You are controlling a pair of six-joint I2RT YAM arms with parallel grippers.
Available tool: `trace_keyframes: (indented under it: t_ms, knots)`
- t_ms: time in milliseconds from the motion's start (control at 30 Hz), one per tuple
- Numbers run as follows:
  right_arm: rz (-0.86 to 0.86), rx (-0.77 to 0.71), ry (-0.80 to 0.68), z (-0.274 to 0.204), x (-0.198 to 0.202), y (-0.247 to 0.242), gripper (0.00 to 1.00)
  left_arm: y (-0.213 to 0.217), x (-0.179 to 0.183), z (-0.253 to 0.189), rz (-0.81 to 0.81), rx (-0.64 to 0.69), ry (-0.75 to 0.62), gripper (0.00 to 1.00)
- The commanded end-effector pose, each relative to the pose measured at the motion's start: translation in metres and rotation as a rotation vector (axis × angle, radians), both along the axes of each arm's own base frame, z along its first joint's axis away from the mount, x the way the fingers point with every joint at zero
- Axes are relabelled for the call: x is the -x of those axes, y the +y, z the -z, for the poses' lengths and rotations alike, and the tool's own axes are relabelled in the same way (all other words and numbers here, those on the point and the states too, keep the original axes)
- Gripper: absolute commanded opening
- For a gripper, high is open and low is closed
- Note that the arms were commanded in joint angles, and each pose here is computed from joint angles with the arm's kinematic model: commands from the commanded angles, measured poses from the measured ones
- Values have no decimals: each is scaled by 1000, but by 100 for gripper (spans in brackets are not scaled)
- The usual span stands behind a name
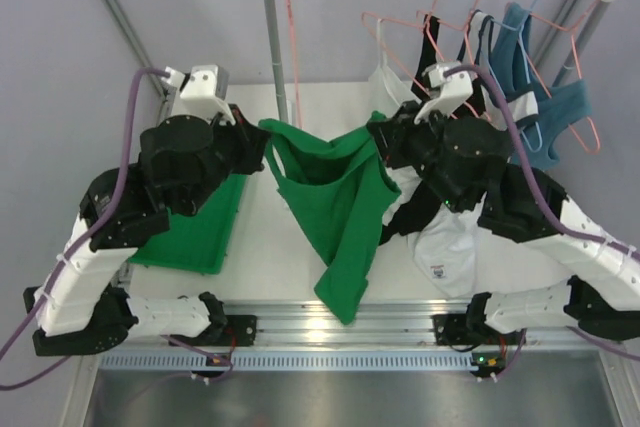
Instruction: Place the tank top on the hanger
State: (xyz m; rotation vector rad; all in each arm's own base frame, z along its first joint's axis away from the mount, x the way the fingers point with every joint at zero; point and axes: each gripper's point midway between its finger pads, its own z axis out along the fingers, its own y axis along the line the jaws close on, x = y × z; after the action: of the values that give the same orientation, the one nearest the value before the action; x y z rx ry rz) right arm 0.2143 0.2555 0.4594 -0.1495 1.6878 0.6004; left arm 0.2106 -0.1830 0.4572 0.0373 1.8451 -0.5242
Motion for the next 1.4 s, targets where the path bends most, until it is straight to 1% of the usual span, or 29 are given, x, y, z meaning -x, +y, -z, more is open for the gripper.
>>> trace_keyframes:
  t_ms: [0, 67, 100, 200, 300, 367, 400, 433, 467, 500, 533, 567, 600, 633, 667, 700, 733, 767, 800, 867, 900, 967, 1000, 1033, 1067, 1167, 1267, 1333, 1367]
  knots:
    - [23, 34, -97, -47, -9, -19, 0, 18, -9, -29, -48, -112, -87, 0]
    - [26, 48, -106, -56, -14, -19, 0, 26, -6, -56, -51, -80, -134, 0]
    - [26, 26, -127, -72, -13, -24, 0, 24, -7, -58, -50, -89, -136, 0]
    - [25, 34, -130, -76, -14, -25, 0, 28, -5, -66, -50, -80, -149, 0]
    - [20, 37, -96, -61, -13, -25, 0, 25, -4, -46, -40, -93, -107, 0]
    - [0, 53, -54, -34, -11, -21, 0, 13, -6, -14, -32, -110, -50, 0]
    - [-3, 77, 5, -1, -12, -14, 0, 16, -1, -7, -22, -88, -39, 0]
    - [-18, 66, 29, 13, -10, -9, 0, 9, -3, 30, -16, -144, 18, 0]
    - [-30, 34, 44, 21, -4, -14, 0, 5, -1, 46, -17, -126, 54, 0]
    - [-31, 67, 132, 72, -3, -6, 0, 2, 4, 54, 6, -81, 66, 0]
    - [-34, 64, 170, 95, 0, -6, 0, -5, 4, 104, 14, -146, 144, 0]
    - [-47, 23, 193, 108, 6, -6, 0, -11, 7, 127, 18, -117, 190, 0]
    - [-24, 50, 303, 170, 11, -6, 0, -21, 10, 139, 46, -63, 198, 0]
    - [-36, 47, 357, 197, 17, -4, 0, -28, 17, 197, 77, -117, 294, 0]
    - [-44, 8, 385, 213, 21, -2, 0, -36, 23, 222, 87, -86, 352, 0]
    - [-13, 31, 482, 269, 29, -7, 0, -43, 26, 248, 104, -88, 397, 0]
    - [-16, 26, 529, 292, 35, -8, 0, -53, 33, 290, 137, -83, 453, 0]
    - [-6, 16, 582, 327, 41, -10, 0, -58, 36, 316, 132, -76, 507, 0]
    - [-3, 14, 609, 341, 45, -11, 1, -62, 38, 333, 142, -68, 530, 0]
    - [-2, 19, 646, 362, 49, -11, 8, -67, 46, 370, 153, -89, 607, 0]
    - [4, 30, 666, 371, 52, -13, 19, -68, 48, 376, 154, -101, 625, 0]
    - [9, 45, 672, 374, 53, -15, 29, -71, 48, 382, 157, -117, 646, 11]
    - [5, 54, 665, 371, 52, -15, 40, -72, 48, 382, 157, -119, 647, 16]
    - [5, 49, 656, 367, 51, -15, 45, -72, 47, 379, 158, -120, 643, 22]
    - [-1, 45, 643, 360, 49, -13, 51, -71, 45, 374, 154, -117, 629, 32]
    - [0, 47, 623, 348, 48, -15, 58, -64, 44, 361, 143, -123, 603, 44]
    - [-7, 41, 594, 327, 45, -15, 67, -58, 43, 347, 132, -123, 581, 47]
    - [-4, 53, 583, 320, 45, -19, 74, -57, 43, 337, 134, -111, 571, 58]
    - [-5, 45, 566, 309, 43, -18, 75, -55, 44, 335, 131, -113, 573, 59]
